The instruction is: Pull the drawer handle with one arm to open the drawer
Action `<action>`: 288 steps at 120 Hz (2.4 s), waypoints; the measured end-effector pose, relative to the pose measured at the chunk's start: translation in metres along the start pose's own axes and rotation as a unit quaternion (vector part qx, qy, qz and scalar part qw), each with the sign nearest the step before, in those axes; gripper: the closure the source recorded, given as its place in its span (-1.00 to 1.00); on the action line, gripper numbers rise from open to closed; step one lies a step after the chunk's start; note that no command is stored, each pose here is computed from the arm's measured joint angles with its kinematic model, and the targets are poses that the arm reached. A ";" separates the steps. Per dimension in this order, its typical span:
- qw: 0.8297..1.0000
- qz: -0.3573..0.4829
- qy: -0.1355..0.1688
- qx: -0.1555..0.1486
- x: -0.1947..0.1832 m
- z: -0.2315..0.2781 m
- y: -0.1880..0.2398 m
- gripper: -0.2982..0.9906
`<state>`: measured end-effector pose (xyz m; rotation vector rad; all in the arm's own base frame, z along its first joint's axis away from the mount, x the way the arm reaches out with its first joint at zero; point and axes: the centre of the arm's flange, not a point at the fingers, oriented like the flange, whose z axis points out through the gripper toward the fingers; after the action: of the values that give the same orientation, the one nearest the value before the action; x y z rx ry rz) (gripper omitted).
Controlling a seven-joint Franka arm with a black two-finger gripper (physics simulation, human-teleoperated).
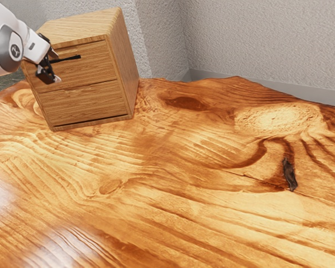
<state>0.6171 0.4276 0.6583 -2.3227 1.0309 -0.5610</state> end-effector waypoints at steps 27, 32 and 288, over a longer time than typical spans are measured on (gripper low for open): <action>0.999 -0.005 -0.012 0.030 -0.006 0.009 -0.005 -0.53; 0.999 -0.007 -0.014 0.034 -0.008 0.009 -0.006 -0.53; 0.997 -0.014 -0.023 0.072 -0.014 0.061 0.001 -0.54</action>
<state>0.6420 0.4556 0.6087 -2.2155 0.9078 -0.5719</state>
